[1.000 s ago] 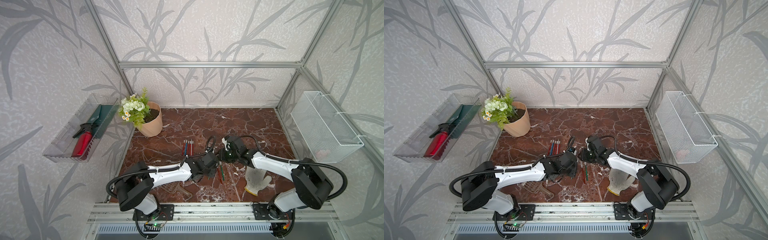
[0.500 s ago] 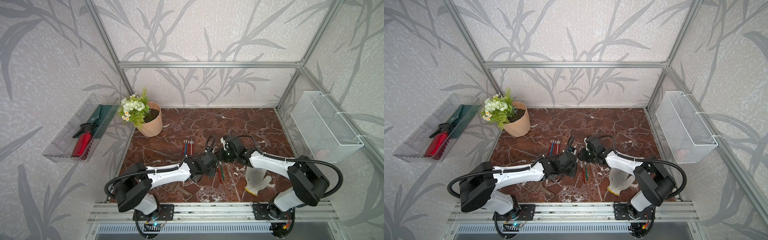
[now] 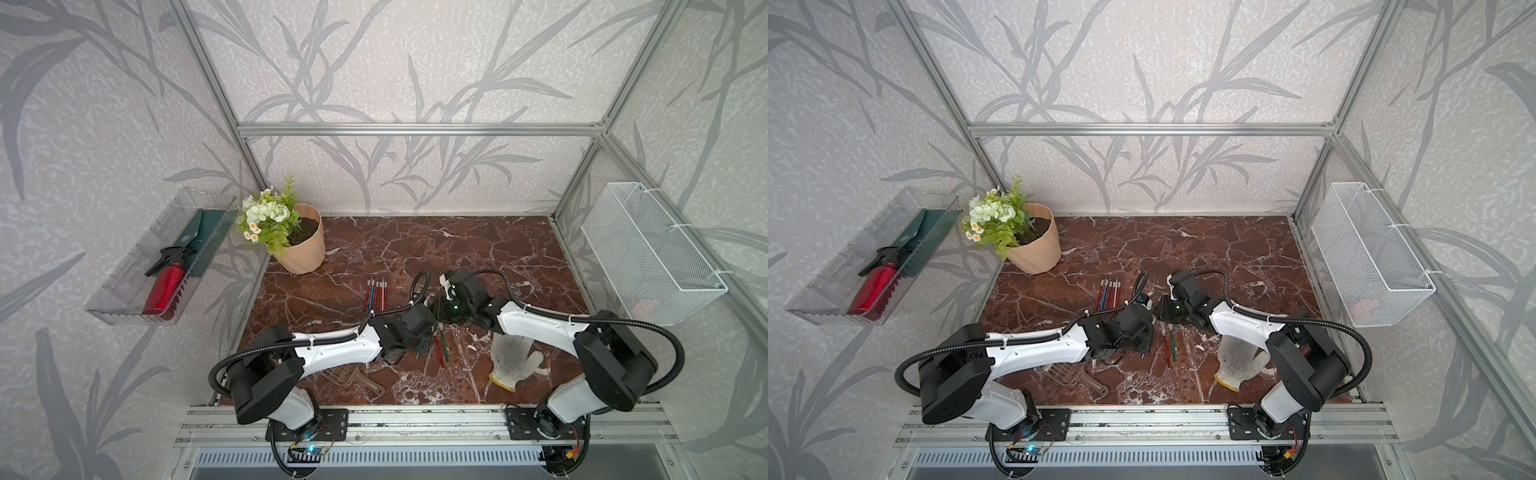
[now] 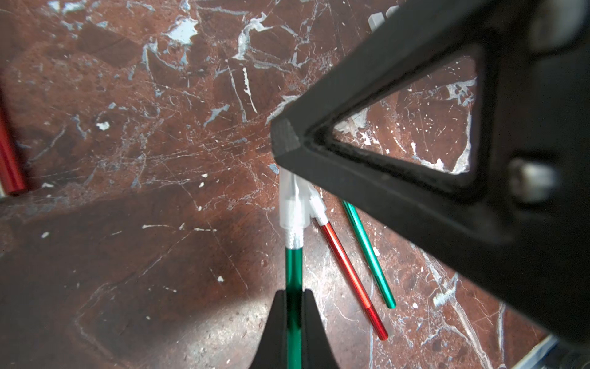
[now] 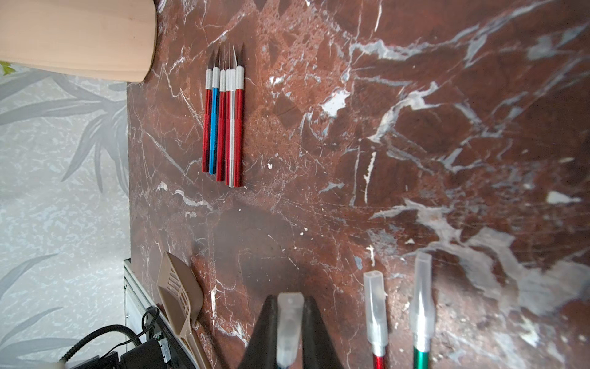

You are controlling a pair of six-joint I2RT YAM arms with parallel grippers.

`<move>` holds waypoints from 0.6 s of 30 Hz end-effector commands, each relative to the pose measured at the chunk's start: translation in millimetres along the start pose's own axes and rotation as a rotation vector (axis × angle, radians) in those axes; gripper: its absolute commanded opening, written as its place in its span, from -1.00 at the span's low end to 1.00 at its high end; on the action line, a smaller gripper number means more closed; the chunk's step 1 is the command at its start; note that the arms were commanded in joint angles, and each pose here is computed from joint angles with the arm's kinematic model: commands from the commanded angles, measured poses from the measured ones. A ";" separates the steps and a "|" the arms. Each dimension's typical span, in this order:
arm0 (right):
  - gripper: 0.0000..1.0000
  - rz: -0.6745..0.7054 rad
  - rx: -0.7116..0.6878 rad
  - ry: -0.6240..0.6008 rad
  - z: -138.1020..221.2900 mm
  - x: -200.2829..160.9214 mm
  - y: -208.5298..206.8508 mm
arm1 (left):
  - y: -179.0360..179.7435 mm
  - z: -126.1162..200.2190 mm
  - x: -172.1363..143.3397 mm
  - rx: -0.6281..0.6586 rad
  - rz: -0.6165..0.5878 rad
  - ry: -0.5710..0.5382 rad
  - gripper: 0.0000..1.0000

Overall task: Remove protective caps from carving knives
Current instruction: Remove the protective sleeve from the carving knife.

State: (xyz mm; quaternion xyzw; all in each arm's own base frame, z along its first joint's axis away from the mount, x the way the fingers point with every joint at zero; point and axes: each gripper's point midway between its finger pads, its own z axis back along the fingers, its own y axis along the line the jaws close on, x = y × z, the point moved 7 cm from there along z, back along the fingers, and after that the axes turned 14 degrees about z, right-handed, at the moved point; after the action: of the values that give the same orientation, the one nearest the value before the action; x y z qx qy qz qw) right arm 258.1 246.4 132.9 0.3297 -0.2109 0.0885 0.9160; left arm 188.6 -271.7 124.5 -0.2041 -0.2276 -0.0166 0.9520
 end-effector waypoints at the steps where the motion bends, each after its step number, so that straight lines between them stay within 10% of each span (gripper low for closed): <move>1: -0.73 0.016 0.013 -0.020 -0.7 6.8 6.5 | 2.7 5.0 2.8 0.006 0.006 -0.025 -0.87; 18: -0.76 0.022 0.042 -0.043 7.1 10.7 13.5 | 15.2 1.6 2.6 -0.011 0.087 -0.035 -0.49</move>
State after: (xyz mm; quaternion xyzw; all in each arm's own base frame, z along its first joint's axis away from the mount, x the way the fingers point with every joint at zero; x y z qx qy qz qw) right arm 257.8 248.1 133.9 0.3329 -0.2130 0.0911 0.9141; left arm 189.3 -261.7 117.0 -0.2075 -0.2255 0.0072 0.9519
